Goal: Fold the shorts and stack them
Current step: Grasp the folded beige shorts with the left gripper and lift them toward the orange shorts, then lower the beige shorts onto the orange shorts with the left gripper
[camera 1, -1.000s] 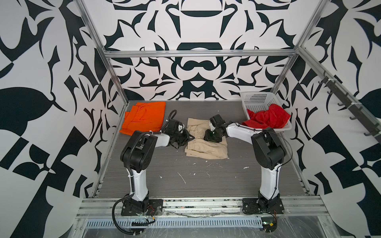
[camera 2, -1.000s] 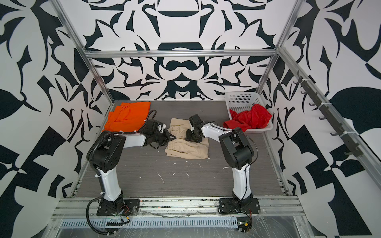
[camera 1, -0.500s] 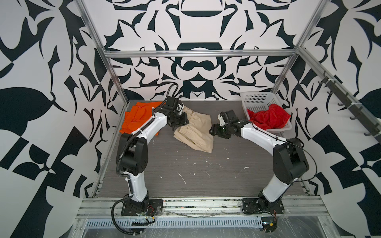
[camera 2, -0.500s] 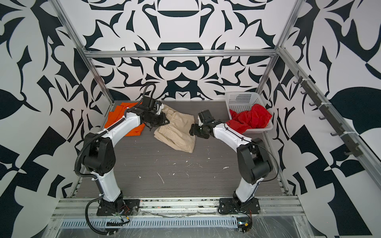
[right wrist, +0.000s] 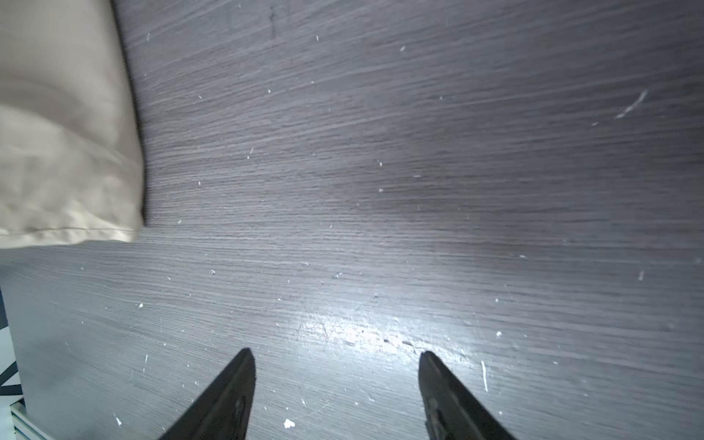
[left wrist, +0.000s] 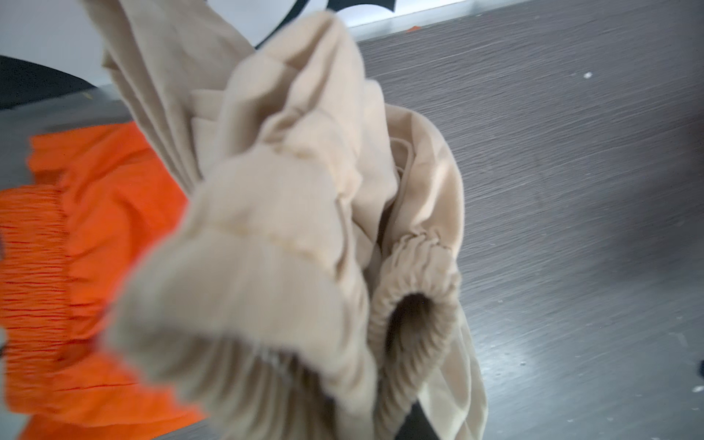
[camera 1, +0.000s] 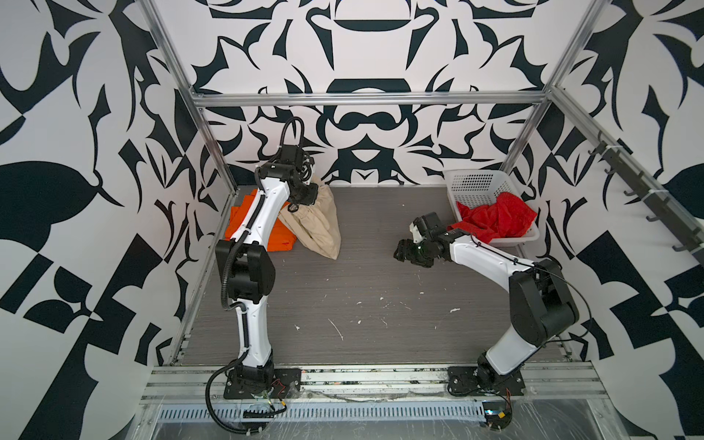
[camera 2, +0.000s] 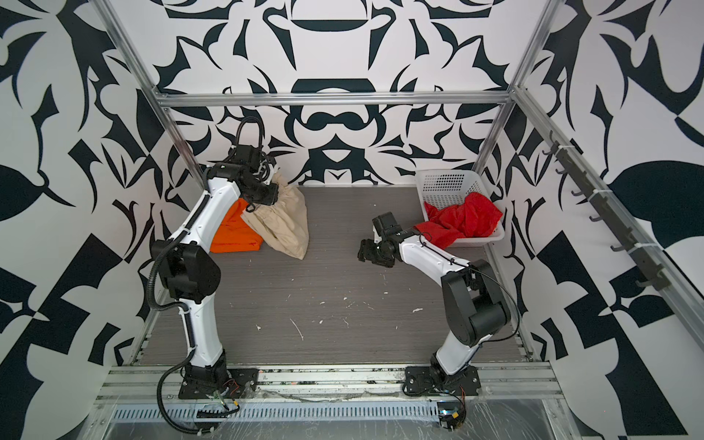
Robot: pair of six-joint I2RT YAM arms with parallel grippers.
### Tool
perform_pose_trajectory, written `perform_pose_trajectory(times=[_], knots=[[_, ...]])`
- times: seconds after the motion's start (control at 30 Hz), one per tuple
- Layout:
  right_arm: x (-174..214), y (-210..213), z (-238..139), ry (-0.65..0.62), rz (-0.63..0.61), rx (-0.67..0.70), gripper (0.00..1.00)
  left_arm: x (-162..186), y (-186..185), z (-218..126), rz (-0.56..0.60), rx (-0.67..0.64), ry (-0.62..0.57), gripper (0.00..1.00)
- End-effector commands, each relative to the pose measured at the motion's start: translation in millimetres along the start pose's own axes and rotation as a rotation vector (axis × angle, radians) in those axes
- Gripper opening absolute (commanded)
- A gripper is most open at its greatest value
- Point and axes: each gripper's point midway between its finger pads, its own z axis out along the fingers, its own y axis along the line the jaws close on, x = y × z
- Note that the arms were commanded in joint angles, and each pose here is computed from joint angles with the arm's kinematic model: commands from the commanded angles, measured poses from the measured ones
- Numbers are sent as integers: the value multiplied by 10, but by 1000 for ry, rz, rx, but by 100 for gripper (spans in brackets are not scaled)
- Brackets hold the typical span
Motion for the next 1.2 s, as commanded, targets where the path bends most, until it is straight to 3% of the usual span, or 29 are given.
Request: perform_pose_trajectory(times=[0.0, 0.2, 0.6, 1.17], knots=[[-20, 28, -113, -27, -22, -2, 72, 30, 124, -122, 82, -8, 41, 0], [4, 11, -104, -19, -26, 3, 72, -50, 299, -250, 122, -28, 16, 0], [20, 17, -75, -2, -28, -1, 72, -212, 616, -667, 63, 22, -107, 0], [7, 32, -109, -1, -34, 3, 72, -136, 977, -572, 21, 91, -117, 0]])
